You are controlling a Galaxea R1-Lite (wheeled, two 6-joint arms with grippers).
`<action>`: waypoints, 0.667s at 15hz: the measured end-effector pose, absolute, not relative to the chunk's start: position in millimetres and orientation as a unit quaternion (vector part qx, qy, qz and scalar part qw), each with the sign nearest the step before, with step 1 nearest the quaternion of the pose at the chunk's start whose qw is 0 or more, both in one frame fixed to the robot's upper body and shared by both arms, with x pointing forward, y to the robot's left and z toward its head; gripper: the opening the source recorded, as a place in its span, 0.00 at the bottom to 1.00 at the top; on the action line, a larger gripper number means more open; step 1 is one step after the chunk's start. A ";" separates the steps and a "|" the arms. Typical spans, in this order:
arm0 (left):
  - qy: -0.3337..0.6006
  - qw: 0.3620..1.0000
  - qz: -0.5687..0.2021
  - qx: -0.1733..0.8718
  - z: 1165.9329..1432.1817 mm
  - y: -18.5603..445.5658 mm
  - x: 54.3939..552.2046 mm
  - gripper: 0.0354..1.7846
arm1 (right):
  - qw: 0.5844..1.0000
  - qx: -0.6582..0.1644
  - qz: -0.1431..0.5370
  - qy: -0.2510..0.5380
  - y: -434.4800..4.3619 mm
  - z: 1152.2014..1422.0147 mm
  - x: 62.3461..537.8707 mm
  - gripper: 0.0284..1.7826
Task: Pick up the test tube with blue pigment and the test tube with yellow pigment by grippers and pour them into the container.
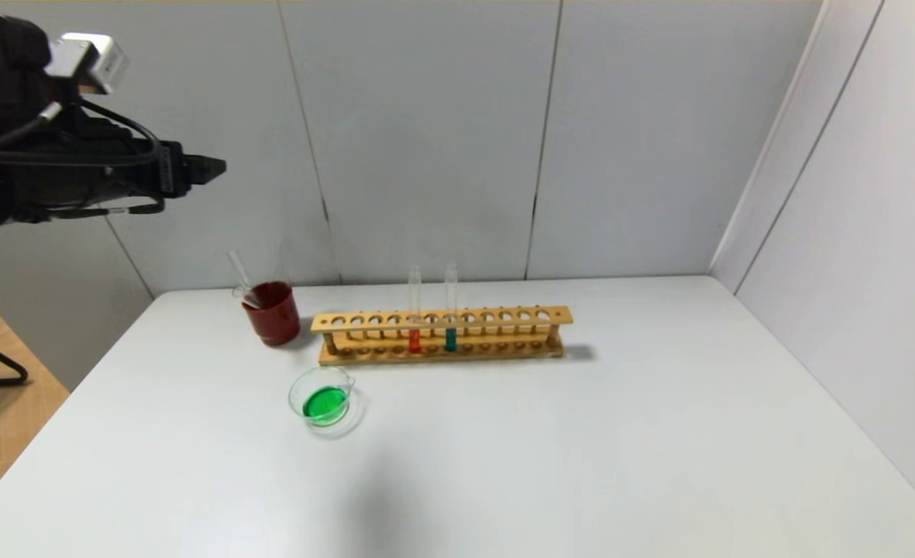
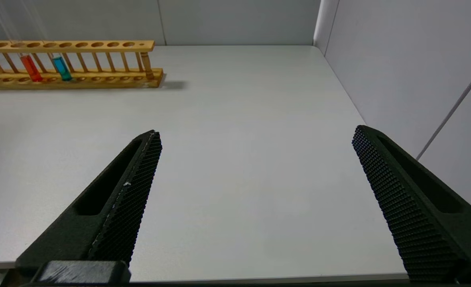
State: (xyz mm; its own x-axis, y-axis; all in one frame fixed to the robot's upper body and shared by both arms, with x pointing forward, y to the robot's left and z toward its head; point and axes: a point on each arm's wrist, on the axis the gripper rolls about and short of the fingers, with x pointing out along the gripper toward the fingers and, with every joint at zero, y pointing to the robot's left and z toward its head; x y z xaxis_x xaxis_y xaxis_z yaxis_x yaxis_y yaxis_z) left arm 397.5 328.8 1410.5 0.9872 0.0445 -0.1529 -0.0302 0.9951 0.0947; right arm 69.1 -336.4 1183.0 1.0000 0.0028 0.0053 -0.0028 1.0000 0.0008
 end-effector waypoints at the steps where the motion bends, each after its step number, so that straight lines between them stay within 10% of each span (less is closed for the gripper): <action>1: 0.090 0.994 0.033 0.046 1418.8 328.8 374.8 0.98 | 1.000 0.000 0.001 -0.003 -336.4 1183.1 69.1 0.98; 10: 0.141 0.974 0.175 -0.013 1376.3 335.8 227.9 0.98 | 1.000 0.000 0.001 -0.003 -336.4 1183.0 69.1 0.98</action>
State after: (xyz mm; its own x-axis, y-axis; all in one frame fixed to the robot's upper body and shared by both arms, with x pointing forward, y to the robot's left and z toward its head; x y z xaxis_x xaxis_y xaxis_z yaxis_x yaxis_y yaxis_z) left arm 227.9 335.8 1376.3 0.8991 0.3373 -0.2792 -0.3445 0.9385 0.0243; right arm 69.1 -336.4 1183.0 1.0000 0.0028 0.0053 -0.0028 1.0000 0.0004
